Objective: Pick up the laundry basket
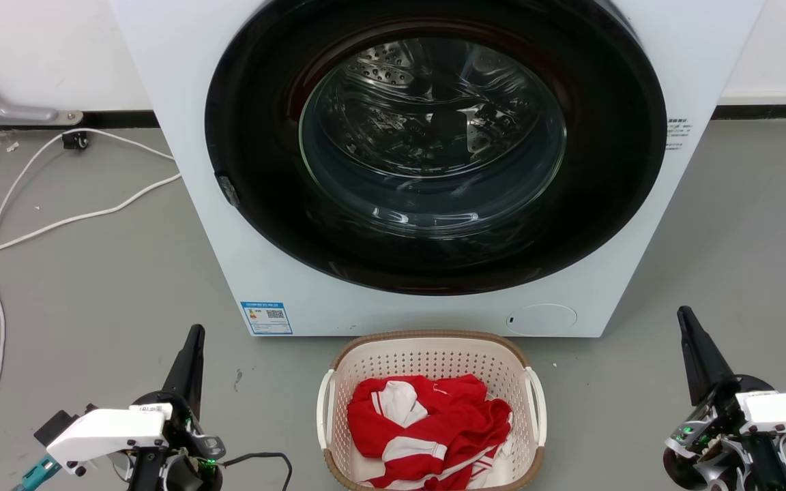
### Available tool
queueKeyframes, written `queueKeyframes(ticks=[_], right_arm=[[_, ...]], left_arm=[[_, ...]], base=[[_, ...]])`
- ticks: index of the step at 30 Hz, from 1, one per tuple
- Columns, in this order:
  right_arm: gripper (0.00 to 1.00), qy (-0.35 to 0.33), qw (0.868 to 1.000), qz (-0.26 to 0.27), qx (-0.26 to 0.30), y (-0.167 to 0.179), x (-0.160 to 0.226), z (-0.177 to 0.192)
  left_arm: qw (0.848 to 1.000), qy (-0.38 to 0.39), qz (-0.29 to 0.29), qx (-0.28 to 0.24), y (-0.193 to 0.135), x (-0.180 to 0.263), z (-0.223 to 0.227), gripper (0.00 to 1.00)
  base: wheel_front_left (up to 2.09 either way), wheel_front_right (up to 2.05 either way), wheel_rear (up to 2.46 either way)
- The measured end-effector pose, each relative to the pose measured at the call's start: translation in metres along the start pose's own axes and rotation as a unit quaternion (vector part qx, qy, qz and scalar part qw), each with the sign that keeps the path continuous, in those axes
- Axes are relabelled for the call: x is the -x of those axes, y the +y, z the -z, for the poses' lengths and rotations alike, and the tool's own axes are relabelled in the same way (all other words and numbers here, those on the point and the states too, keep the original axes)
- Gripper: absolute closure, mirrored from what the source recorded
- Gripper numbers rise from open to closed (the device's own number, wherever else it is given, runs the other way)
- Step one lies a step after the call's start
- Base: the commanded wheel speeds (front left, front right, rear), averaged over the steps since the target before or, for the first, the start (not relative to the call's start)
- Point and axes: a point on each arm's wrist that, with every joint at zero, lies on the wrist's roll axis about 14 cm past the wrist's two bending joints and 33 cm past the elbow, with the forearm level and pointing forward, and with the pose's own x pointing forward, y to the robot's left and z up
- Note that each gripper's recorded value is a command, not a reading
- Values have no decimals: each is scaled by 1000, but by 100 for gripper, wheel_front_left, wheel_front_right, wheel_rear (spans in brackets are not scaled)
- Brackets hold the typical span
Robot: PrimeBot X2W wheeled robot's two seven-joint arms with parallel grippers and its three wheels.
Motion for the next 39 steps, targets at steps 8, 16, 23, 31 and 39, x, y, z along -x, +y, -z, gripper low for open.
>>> queueKeyframes(ticks=[8,16,23,31,39], right_arm=[[0,-3,999,32,-3,-22,11,1],[0,-6,999,29,28,-20,11,5],[0,-5,994,27,104,-18,12,7],[0,-4,977,21,211,-14,12,7],[0,1,955,13,296,-10,11,10]], left_arm=[[1000,-1,-31,7,21,10,3,0],[1000,2,-18,-21,13,8,11,0],[996,-3,-2,-86,2,6,11,0],[983,-6,13,-181,-8,5,12,0],[966,-6,22,-257,-14,4,16,0]], base=[[0,0,0],[0,0,0],[0,0,0],[0,0,0],[0,0,0]])
